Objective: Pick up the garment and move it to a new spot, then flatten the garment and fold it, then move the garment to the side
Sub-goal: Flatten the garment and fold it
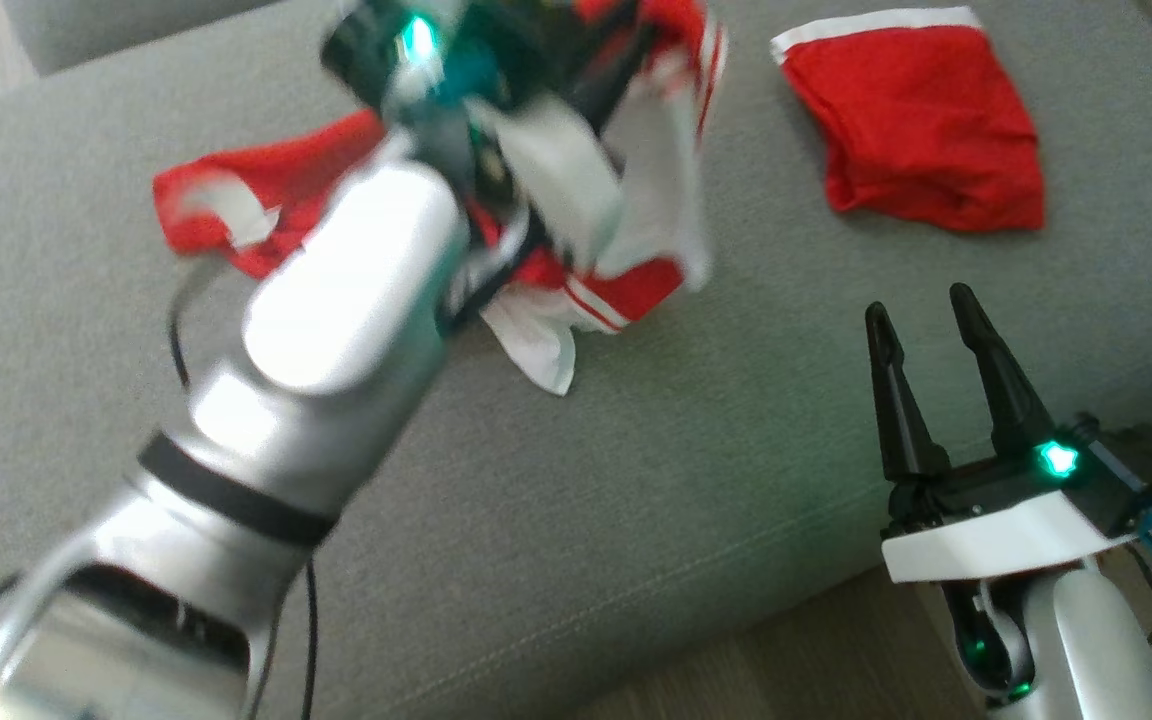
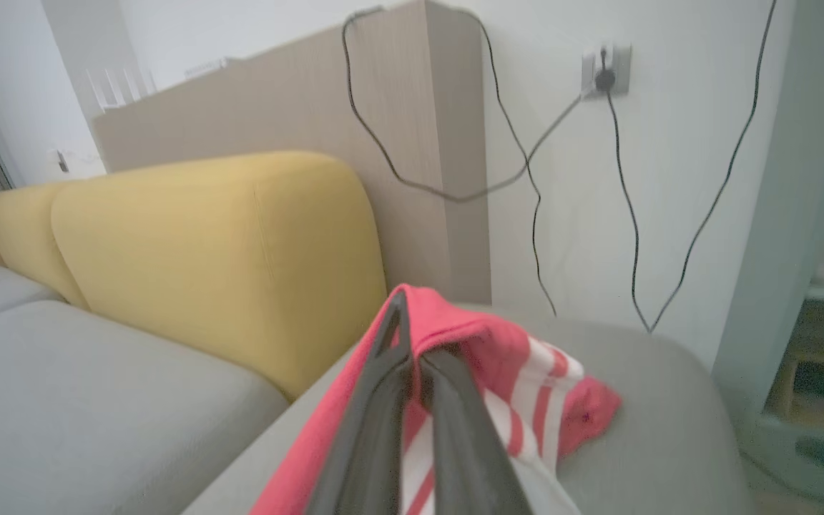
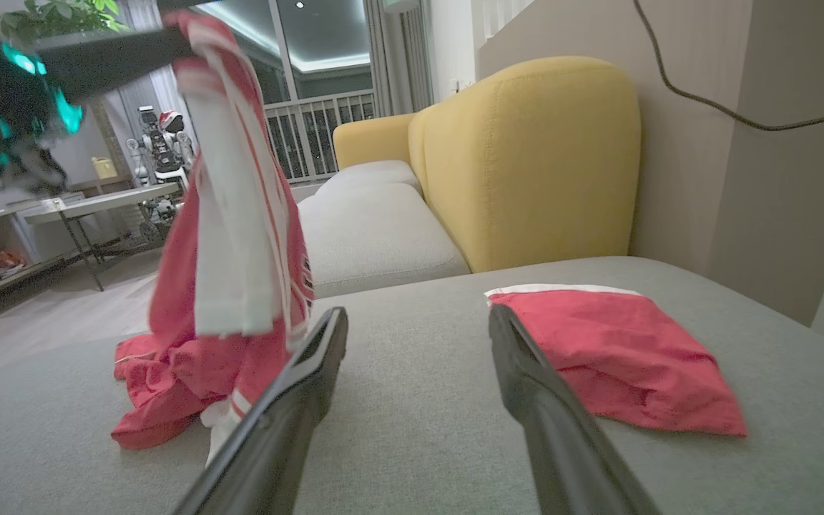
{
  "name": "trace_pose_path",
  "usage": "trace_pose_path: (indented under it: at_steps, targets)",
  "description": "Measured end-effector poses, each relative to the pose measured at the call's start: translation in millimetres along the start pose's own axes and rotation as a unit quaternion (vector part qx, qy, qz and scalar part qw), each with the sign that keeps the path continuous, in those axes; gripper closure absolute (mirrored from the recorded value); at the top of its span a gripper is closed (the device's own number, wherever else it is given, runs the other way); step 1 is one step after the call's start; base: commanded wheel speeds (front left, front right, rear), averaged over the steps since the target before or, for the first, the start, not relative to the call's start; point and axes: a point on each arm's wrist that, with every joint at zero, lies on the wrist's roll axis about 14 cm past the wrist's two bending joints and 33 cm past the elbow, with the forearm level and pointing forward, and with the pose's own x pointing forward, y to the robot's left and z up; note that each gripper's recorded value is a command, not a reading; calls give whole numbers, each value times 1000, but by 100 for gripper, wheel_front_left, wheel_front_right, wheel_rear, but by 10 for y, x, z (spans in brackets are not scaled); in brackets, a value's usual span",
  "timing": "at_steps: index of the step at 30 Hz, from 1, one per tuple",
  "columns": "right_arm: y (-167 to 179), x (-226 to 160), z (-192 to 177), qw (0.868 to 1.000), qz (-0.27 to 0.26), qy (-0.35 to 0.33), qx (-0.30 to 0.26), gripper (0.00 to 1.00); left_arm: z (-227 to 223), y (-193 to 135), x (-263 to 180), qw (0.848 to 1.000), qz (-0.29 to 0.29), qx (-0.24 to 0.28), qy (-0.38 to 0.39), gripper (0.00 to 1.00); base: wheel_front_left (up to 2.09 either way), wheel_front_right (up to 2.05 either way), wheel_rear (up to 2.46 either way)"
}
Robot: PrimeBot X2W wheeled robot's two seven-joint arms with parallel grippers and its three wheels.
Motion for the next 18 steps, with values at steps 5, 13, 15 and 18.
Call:
trace_pose_path:
  at_steps: [5,13,15,18]
  targets:
    - [-61,-103,137,1000,-9,-18,1,0,1090,233,177,993,26,-12,-111,100,0,0,0]
    - [-54,-158,196,1000,-8,-27,5,0,1897,926,-118,968,157,-20,-193,100,0,0,0]
    - [-8,-135,210,1000,0,-30,4,0,1553,1198,-319,966,205,-42,-154,100,0,0,0]
    - [59,-110,190,1000,10,-29,6,0,647,1539,-808,950,291,-99,-57,100,0,0,0]
